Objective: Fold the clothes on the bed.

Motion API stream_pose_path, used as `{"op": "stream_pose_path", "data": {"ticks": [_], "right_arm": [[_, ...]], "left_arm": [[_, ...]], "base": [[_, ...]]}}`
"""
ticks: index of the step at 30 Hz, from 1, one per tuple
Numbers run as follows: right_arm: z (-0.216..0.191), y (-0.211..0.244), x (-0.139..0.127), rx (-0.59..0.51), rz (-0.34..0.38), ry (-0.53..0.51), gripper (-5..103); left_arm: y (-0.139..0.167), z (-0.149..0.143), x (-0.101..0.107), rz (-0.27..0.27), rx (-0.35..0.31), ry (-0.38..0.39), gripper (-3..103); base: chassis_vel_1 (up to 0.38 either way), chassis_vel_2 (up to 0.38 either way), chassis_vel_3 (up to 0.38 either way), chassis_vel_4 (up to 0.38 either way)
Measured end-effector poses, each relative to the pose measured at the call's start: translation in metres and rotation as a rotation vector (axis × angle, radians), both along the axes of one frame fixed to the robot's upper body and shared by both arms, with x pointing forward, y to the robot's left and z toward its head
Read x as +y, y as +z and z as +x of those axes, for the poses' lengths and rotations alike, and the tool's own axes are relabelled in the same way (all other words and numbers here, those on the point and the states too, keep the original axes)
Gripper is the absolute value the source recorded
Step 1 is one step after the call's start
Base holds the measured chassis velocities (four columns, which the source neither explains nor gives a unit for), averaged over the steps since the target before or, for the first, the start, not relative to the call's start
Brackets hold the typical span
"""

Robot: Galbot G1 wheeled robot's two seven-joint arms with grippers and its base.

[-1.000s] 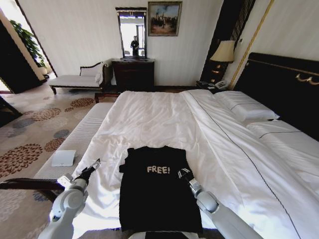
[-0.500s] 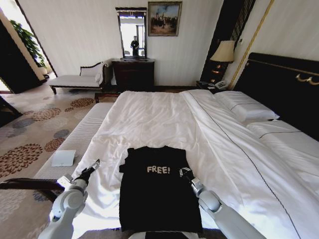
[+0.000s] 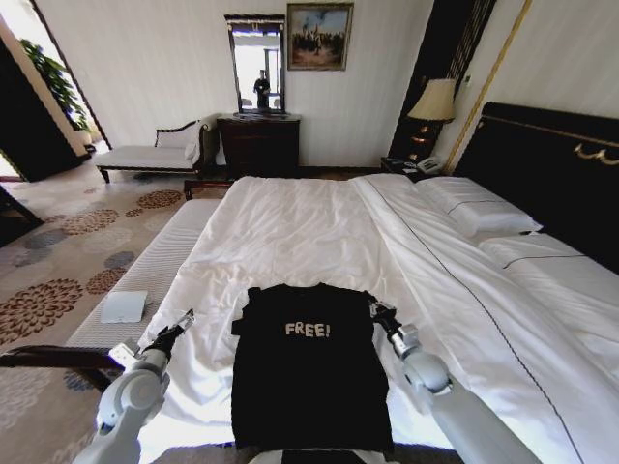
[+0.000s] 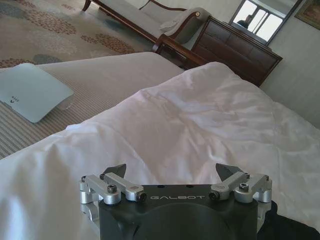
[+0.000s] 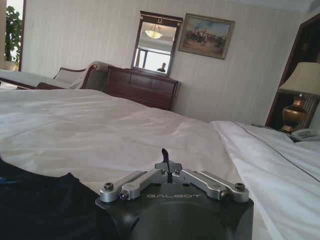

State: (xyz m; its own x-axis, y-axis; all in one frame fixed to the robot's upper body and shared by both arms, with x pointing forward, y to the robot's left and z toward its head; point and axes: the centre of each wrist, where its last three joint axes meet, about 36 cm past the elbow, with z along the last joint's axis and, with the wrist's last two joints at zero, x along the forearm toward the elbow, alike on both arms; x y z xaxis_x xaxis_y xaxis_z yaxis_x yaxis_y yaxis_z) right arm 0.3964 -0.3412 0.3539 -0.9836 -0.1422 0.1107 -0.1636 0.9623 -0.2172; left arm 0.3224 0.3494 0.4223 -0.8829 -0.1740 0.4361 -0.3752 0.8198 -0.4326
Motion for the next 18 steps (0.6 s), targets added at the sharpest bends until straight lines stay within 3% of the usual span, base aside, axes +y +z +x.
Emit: {"op": "stream_pose_path", "data": {"ticks": [18], "right_arm": [[-0.018, -0.024, -0.018, 0.048, -0.046, -0.106, 0]], "left_arm": [[-0.002, -0.002, -0.002, -0.004, 0.007, 0.005, 100]], "base": [[0.000, 0.000, 0.000, 0.000]]}}
